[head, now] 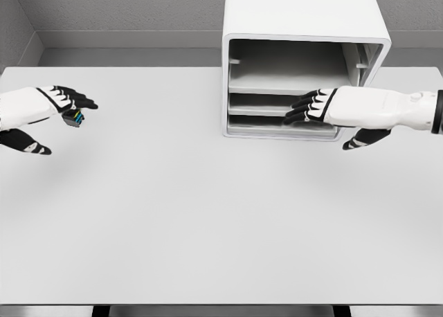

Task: Slide open multi-storey tabletop storage cabinets and put open load switch and slide close multi-storey tabletop storage cabinets

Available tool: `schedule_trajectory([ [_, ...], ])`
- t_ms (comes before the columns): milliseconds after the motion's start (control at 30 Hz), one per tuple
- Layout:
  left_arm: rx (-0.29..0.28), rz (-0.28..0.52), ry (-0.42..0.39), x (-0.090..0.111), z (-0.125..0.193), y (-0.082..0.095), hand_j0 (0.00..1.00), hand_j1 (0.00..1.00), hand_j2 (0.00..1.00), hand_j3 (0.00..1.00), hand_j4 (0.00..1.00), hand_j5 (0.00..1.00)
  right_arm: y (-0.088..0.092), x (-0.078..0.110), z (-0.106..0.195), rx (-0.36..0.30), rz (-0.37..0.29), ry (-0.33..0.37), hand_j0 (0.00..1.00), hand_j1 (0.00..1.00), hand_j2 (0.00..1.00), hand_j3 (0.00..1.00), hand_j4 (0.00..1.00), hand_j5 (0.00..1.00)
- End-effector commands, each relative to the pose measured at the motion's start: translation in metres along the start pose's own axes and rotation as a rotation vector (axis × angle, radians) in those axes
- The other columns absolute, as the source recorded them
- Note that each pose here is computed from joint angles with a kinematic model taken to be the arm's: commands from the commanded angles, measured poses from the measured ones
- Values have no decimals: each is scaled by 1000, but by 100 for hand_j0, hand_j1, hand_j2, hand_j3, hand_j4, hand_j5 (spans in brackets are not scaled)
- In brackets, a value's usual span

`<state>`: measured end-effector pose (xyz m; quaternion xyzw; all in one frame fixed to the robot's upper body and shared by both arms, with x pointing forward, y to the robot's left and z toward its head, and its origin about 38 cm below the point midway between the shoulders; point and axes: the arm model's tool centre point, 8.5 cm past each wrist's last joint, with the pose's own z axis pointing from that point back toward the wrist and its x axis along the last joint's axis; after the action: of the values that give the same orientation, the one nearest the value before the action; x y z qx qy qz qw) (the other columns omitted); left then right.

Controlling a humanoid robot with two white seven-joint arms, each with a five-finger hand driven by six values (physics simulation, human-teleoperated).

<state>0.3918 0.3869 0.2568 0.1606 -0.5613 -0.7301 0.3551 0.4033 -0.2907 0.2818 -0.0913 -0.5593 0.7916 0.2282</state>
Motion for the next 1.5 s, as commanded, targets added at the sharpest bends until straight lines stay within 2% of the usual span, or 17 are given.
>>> schedule_trajectory([
  [0,-4,13,-9,1,-4,-4,100,100,100,100,100,100,-1,0,1,-4,-2,1,100,100,100,100,100,100],
  [33,1,18,-11,1,-6,-5,100,100,100,100,100,100,-1,-1,2,-5,-4,4,100,100,100,100,100,100],
  [67,18,28,1,-5,-6,-2,100,100,100,100,100,100,-2,-1,1,-12,-4,3,100,100,100,100,100,100],
  [100,22,50,14,-12,-9,-5,100,100,100,100,100,100,-2,0,1,-17,-6,2,100,100,100,100,100,100],
  [133,14,52,28,-21,-14,0,100,100,100,100,100,100,-1,0,1,-16,-7,2,100,100,100,100,100,100],
  [167,-22,69,43,-30,-21,-5,100,100,100,100,100,100,-2,0,1,-19,-5,1,100,100,100,100,100,100],
  [233,-16,117,52,-40,-37,-15,100,100,100,100,100,100,-2,0,1,-19,-3,0,100,100,100,100,100,100],
  [300,-13,121,58,-43,-43,-16,100,100,100,100,100,100,-1,4,-9,-19,-7,-25,100,100,100,100,100,100],
  [433,-30,100,117,-58,-57,-15,100,100,100,100,100,100,-7,4,-6,40,25,-19,100,100,100,100,100,100],
  [467,-23,110,128,-63,-60,-13,100,100,100,100,100,100,-11,4,-6,49,37,-16,100,100,100,100,100,100],
  [533,-54,140,151,-73,-67,-22,100,100,100,100,100,100,-13,5,-10,67,48,-25,100,100,100,100,100,100],
  [600,-55,141,164,-77,-66,-20,100,100,100,100,100,100,-10,7,-18,91,47,-42,100,100,100,100,100,100],
  [800,-91,159,219,-95,-62,-17,100,100,100,100,100,100,-18,11,-29,77,61,-70,100,100,100,100,100,100],
  [967,-100,145,221,-95,-64,-15,100,100,100,100,100,100,-23,14,-39,54,58,-96,100,100,100,100,100,100],
  [1200,-143,160,252,-101,-77,-30,100,100,100,100,100,100,-26,-15,-49,28,-47,22,100,100,100,100,100,100],
  [1367,-156,135,262,-102,-77,-27,100,100,100,100,100,100,-26,-22,-50,13,-123,71,100,100,100,100,100,100],
  [1467,-155,134,265,-103,-77,-26,100,100,100,100,100,100,-19,-33,-48,11,-177,86,100,100,100,100,100,100],
])
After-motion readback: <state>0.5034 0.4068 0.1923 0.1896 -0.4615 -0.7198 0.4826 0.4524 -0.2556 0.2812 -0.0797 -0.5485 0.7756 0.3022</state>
